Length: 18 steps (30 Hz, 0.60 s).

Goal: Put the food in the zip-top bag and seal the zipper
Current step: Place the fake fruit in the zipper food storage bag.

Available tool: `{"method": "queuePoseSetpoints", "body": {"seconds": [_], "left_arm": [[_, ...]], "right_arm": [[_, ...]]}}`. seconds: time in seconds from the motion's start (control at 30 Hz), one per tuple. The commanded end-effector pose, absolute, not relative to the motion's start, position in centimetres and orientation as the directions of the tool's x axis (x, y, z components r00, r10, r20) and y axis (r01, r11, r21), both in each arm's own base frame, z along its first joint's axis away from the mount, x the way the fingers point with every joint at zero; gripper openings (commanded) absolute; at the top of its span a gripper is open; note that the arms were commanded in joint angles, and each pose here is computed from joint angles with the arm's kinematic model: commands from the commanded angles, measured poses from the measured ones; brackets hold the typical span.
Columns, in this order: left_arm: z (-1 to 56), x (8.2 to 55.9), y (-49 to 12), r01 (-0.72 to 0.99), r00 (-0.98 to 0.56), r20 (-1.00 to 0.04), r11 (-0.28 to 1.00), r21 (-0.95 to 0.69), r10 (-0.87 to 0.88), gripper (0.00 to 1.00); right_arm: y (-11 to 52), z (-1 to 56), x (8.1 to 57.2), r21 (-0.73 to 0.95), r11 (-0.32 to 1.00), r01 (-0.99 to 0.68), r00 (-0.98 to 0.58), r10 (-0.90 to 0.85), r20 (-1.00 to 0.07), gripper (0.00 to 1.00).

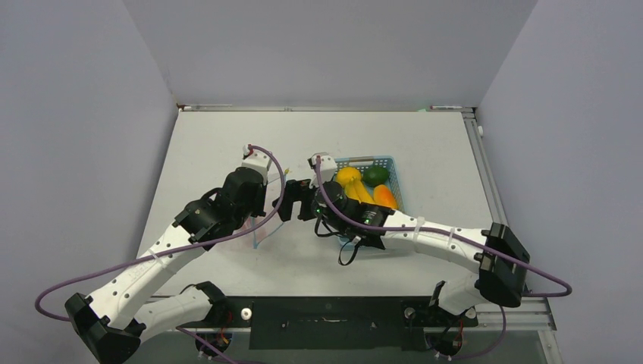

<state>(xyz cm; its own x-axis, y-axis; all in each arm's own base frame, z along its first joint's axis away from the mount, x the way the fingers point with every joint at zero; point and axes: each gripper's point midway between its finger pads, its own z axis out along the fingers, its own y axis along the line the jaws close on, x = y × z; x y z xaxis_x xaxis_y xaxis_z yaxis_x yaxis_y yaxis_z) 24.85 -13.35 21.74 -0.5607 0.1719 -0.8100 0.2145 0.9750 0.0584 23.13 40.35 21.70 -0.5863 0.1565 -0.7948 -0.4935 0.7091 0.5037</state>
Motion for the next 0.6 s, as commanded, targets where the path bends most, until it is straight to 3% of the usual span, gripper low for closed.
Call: {"method": "queuePoseSetpoints", "body": {"seconds": [0.0, 0.3, 0.57], "left_arm": [[22.8, 25.5, -13.7, 0.199, -0.527, -0.840, 0.980, 0.025, 0.129, 0.00], [22.7, 25.5, -13.9, 0.207, -0.531, -0.837, 0.978, 0.022, 0.132, 0.00], [22.8, 25.4, -14.0, 0.216, -0.530, -0.838, 0.976, 0.014, 0.129, 0.00]], "right_arm": [[37.9, 24.2, 23.5, 0.464, 0.742, -0.484, -0.519, 0.183, -0.835, 0.87], [31.5, 24.6, 24.5, 0.327, 0.863, -0.386, -0.451, 0.133, -0.883, 0.87], [25.3, 21.9, 25.8, 0.217, 0.940, -0.265, -0.487, 0.064, -0.871, 0.87]]}}
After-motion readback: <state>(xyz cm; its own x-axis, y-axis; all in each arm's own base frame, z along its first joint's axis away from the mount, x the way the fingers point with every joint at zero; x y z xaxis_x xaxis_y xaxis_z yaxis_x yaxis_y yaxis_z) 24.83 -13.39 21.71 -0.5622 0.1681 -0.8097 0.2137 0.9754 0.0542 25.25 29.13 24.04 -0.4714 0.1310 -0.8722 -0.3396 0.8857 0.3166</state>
